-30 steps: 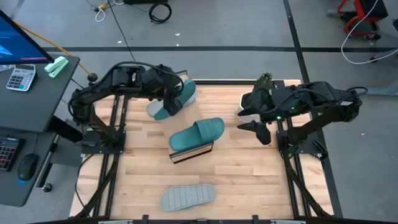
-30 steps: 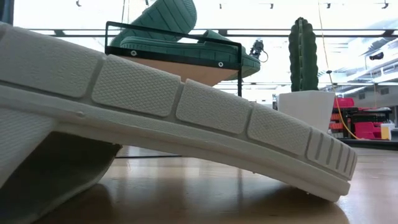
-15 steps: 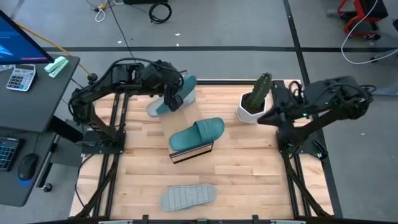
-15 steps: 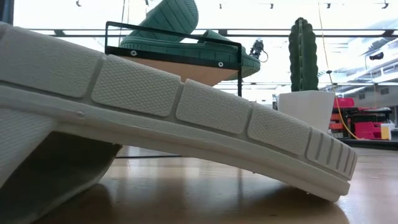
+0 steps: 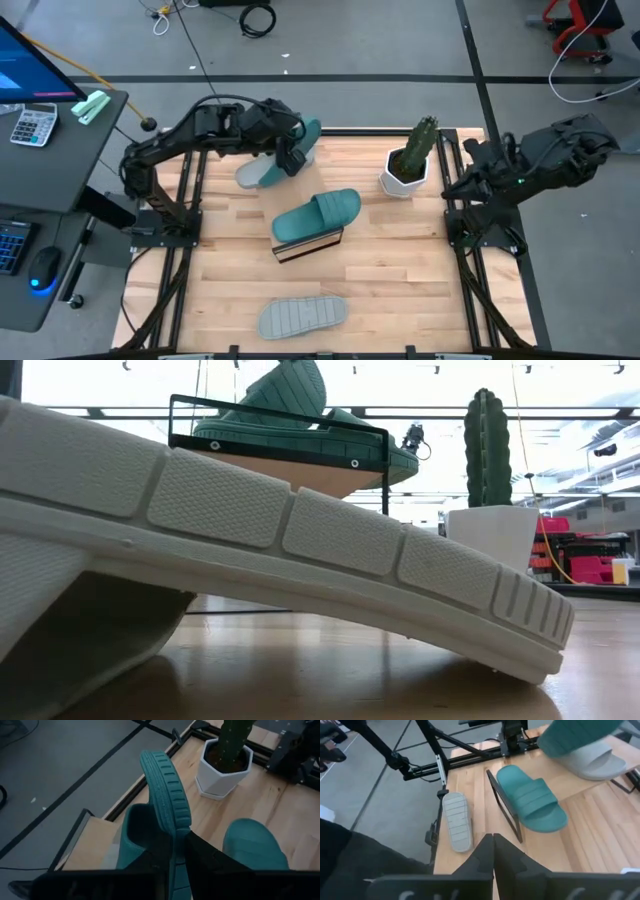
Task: Pick and place slides into the shelf
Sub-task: Put the green slipper on the shelf
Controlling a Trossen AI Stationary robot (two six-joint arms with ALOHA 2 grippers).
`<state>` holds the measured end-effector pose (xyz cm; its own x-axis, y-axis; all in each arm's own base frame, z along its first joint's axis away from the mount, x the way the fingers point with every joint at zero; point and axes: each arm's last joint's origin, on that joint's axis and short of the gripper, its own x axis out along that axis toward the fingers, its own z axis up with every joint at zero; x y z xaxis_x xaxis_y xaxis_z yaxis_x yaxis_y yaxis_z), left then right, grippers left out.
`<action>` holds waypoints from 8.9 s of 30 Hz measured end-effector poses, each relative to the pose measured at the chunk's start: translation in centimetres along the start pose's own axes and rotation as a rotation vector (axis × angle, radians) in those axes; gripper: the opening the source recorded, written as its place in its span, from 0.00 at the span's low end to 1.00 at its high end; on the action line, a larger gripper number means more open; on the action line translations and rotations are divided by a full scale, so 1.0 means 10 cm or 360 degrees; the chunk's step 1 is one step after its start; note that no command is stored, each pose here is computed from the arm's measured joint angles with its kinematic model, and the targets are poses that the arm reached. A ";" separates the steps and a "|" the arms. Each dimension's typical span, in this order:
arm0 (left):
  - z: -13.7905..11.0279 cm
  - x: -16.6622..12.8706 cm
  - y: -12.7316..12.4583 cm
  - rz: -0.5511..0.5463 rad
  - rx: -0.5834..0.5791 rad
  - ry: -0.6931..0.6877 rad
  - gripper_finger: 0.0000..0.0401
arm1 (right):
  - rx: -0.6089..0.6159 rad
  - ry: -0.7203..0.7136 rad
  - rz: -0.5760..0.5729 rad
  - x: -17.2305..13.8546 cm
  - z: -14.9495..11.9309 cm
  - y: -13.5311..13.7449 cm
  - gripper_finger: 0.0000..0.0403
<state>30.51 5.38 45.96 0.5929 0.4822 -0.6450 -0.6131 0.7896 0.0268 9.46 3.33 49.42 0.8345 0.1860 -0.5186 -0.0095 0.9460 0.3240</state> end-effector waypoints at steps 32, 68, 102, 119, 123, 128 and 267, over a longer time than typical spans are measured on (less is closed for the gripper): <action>-0.08 -0.24 -0.04 0.0118 -0.0152 0.0151 0.10 | -0.0036 -0.0045 -0.0103 -0.05 -0.02 -0.04 0.01; -0.21 0.19 -0.52 0.0335 0.0137 0.0195 0.10 | -0.0056 -0.0003 -0.0132 0.06 0.01 -0.01 0.01; -0.18 0.11 -0.60 0.0300 0.0181 0.0177 0.10 | -0.0054 0.0002 -0.0135 0.07 0.01 -0.01 0.01; -0.27 0.37 -0.71 0.0452 0.0269 0.0259 0.10 | -0.0057 0.0001 -0.0136 0.07 0.01 -0.01 0.01; -0.27 0.42 -0.74 0.0458 0.0273 0.0258 0.10 | -0.0057 0.0001 -0.0136 0.07 0.01 -0.01 0.01; -0.29 0.48 -0.79 0.0456 0.0284 0.0257 0.10 | -0.0058 0.0001 -0.0136 0.07 0.01 -0.01 0.01; -1.25 -0.20 -0.17 -0.1047 -0.0331 -0.1361 0.22 | -0.0864 0.0531 -0.0716 1.76 0.03 -0.67 0.42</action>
<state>23.85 -1.67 37.60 0.9531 0.1574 0.2587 -0.0727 0.9482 -0.3092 24.35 0.16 38.37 0.6129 -0.2575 -0.7470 -0.0498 0.9309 -0.3618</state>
